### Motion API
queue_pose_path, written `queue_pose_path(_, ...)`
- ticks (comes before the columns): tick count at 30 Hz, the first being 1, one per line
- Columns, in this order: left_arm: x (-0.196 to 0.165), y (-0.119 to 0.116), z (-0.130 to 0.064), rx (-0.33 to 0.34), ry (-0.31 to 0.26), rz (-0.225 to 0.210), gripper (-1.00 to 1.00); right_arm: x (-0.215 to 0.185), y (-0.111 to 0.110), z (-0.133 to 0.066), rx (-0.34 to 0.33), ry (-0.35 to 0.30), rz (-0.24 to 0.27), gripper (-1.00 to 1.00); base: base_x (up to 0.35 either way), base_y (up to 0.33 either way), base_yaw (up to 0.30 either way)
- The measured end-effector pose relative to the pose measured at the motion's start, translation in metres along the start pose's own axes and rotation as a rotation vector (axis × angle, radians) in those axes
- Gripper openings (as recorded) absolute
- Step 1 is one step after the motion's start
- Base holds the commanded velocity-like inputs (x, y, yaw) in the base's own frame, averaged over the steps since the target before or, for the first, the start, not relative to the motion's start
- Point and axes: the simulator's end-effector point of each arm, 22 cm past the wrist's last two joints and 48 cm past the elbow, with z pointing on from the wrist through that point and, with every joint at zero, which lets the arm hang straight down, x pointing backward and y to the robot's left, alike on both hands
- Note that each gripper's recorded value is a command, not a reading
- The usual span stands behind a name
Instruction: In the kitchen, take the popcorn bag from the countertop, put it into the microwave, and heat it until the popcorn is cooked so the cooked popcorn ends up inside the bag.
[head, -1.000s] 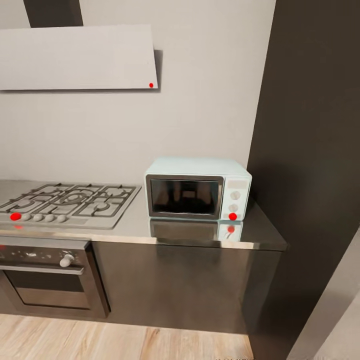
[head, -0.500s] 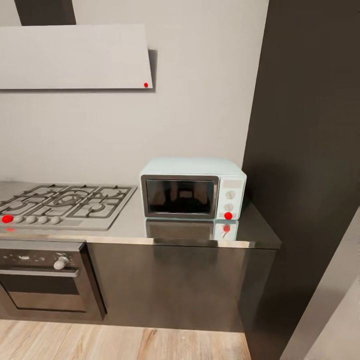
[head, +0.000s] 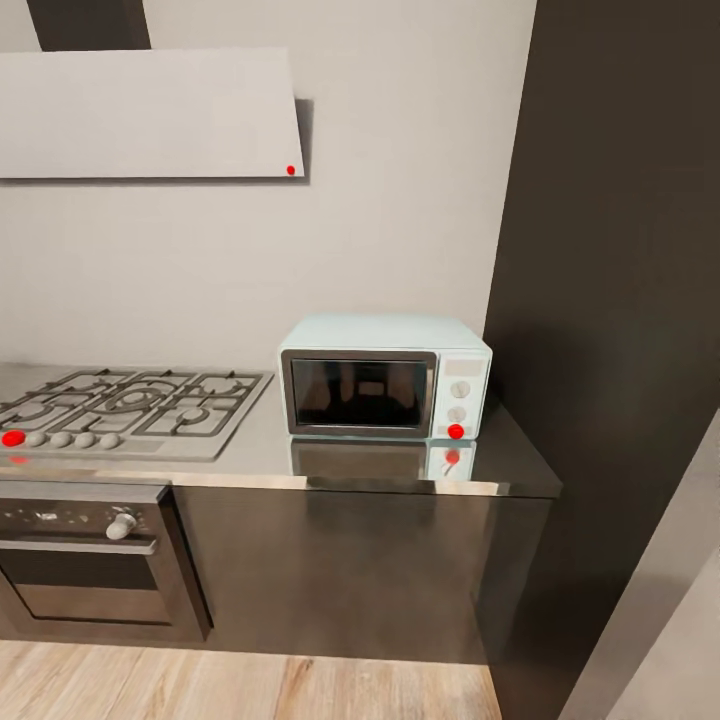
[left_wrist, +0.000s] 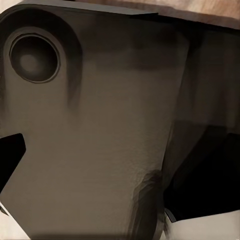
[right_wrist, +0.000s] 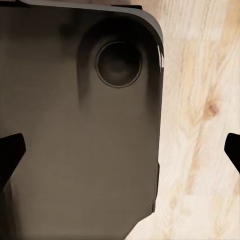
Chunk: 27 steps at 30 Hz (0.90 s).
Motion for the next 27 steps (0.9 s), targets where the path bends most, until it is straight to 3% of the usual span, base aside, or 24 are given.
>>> queue_pose_path(14,0.0000,0.0002,0.0000,-0.001,0.000,0.000,1.00,0.0007,0.0034,-0.0001,-0.004,0.001,0.011,1.00,0.014,0.000,0.000)
queue_pose_path(27,0.0000,0.0001,0.0000,-0.001,0.000,-0.001,1.00,-0.0060,0.0012,0.0002,-0.004,-0.011,-0.011,1.00,0.049,0.000,0.000)
